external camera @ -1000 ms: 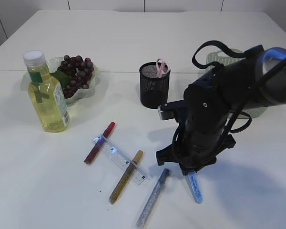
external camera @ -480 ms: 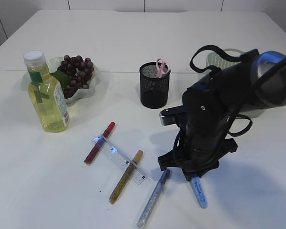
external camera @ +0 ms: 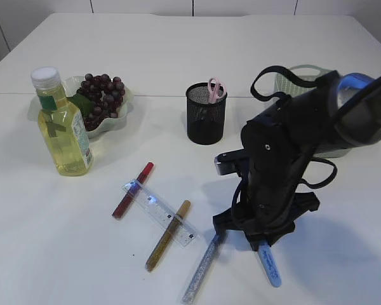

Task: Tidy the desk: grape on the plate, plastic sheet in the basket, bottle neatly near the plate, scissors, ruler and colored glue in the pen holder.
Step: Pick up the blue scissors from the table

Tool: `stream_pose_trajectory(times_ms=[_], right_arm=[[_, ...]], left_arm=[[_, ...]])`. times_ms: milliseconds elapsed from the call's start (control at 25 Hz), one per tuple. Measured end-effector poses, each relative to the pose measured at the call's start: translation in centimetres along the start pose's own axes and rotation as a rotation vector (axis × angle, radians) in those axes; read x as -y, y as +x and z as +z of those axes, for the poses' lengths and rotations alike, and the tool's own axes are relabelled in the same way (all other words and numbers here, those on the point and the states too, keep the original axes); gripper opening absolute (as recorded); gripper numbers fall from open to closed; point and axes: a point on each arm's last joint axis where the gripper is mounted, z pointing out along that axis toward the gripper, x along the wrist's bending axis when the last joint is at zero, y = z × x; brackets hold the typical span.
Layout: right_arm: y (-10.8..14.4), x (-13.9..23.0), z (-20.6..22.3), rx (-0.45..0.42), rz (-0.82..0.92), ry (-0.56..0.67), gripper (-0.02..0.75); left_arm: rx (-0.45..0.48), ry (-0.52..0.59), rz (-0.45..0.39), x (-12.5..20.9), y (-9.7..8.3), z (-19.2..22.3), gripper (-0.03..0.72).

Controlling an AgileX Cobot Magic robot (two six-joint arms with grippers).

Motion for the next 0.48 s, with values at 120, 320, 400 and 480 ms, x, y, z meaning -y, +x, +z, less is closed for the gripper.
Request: stream_pose_trajectory(times_ms=[120, 320, 400, 480], right_arm=[[0.01, 0.06, 0.02, 0.000, 0.003, 0.007, 0.225], [0.02, 0.06, 0.02, -0.001, 0.004, 0.007, 0.225], [0.02, 0.06, 0.02, -0.001, 0.004, 0.007, 0.225], [0.02, 0.06, 0.02, -0.001, 0.004, 0.007, 0.225]], left_arm=[[0.000, 0.000, 0.000, 0.00, 0.00, 0.00, 0.242], [0.002, 0.000, -0.001, 0.00, -0.02, 0.00, 0.242], [0.002, 0.000, -0.001, 0.00, -0.02, 0.00, 0.242], [0.002, 0.000, -0.001, 0.00, -0.02, 0.00, 0.242]])
